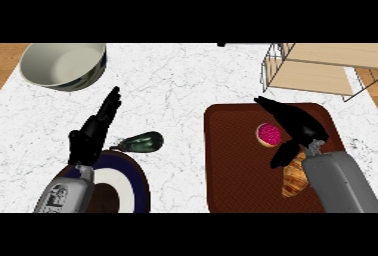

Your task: Pick the cupcake from the tray and place it in the tiered shelf

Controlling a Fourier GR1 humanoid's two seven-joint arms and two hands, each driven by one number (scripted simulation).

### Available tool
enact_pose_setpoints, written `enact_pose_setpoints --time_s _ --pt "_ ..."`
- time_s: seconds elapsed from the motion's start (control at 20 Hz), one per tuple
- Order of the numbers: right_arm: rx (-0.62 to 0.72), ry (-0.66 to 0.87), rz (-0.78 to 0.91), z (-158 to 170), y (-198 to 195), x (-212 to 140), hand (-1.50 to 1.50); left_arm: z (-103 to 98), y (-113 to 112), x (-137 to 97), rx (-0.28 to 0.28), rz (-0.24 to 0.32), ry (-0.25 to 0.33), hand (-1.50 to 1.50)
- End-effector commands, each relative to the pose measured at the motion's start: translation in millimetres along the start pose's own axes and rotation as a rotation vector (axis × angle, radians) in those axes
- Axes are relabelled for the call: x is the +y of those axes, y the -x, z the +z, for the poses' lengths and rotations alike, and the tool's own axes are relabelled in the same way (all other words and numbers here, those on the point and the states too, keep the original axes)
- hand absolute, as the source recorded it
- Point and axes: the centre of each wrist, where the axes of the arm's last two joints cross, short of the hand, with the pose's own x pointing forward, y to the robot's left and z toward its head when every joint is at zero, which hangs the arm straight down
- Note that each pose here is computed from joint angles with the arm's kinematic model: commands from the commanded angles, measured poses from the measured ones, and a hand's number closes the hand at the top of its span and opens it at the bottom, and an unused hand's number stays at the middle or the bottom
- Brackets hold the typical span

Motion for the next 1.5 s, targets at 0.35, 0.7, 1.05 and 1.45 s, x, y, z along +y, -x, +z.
enact_pose_setpoints --time_s 0.35,0.7,1.05,1.45 --pt "-0.006 -0.052 0.012 -14.7 6.9 -1.1 -1.50 -18.4 -15.9 -23.3 -0.004 -0.009 -0.004 0.00" --pt "-0.062 -0.062 0.147 -16.7 9.0 18.1 1.50 0.0 13.6 4.5 -0.008 0.009 0.003 0.00" --pt "-0.087 -0.003 0.113 -14.6 18.7 39.3 1.50 -12.6 11.3 -10.6 0.011 0.027 0.011 0.00" --pt "0.296 0.224 -0.128 -9.7 -83.9 56.9 1.50 -2.7 -6.6 -5.1 -0.002 0.004 0.012 0.00"
